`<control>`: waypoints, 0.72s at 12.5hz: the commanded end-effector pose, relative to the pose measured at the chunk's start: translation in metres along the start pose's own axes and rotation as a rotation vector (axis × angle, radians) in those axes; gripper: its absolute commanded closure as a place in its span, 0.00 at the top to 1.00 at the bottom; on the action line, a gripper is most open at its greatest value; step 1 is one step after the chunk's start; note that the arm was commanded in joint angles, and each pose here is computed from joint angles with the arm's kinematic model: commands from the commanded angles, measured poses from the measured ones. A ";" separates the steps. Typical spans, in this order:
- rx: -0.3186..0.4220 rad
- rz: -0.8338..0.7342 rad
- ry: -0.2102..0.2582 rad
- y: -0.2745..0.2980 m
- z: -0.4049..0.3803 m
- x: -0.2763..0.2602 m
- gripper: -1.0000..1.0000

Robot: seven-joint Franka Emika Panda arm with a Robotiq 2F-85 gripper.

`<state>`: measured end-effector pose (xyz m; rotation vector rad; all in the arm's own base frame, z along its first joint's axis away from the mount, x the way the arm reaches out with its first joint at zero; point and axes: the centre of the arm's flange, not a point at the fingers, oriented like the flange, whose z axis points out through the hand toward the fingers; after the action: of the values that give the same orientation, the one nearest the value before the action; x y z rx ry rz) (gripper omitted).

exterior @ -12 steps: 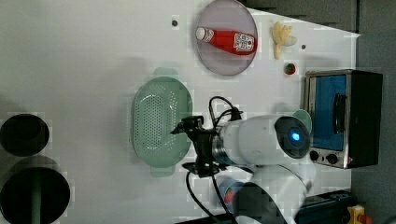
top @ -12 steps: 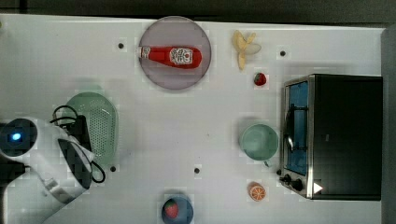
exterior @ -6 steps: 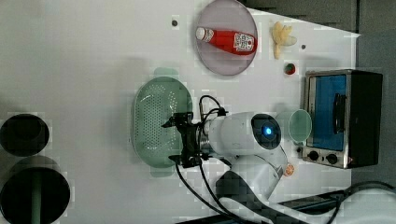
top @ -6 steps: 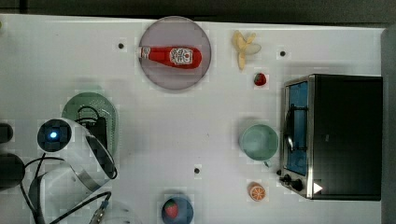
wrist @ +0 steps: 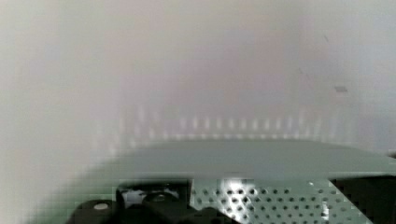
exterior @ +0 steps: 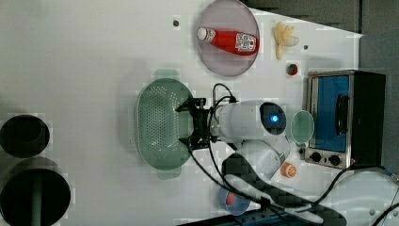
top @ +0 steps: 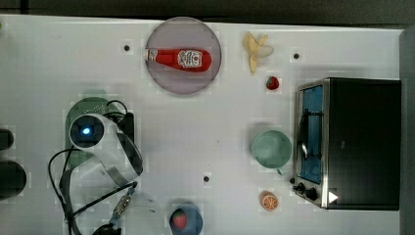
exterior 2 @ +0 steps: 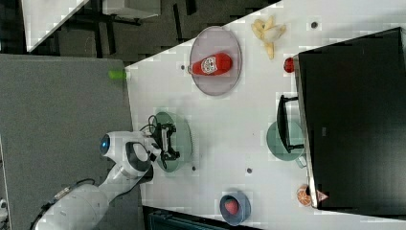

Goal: Drag strainer left to right.

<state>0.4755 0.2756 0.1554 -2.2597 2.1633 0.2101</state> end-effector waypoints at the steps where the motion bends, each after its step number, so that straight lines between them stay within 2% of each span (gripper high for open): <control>1: 0.019 0.022 0.011 0.001 -0.008 0.000 1.00; 9: 0.017 0.054 0.089 0.005 -0.015 0.081 1.00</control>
<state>0.4606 0.2139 0.1419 -2.2654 2.2847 0.1317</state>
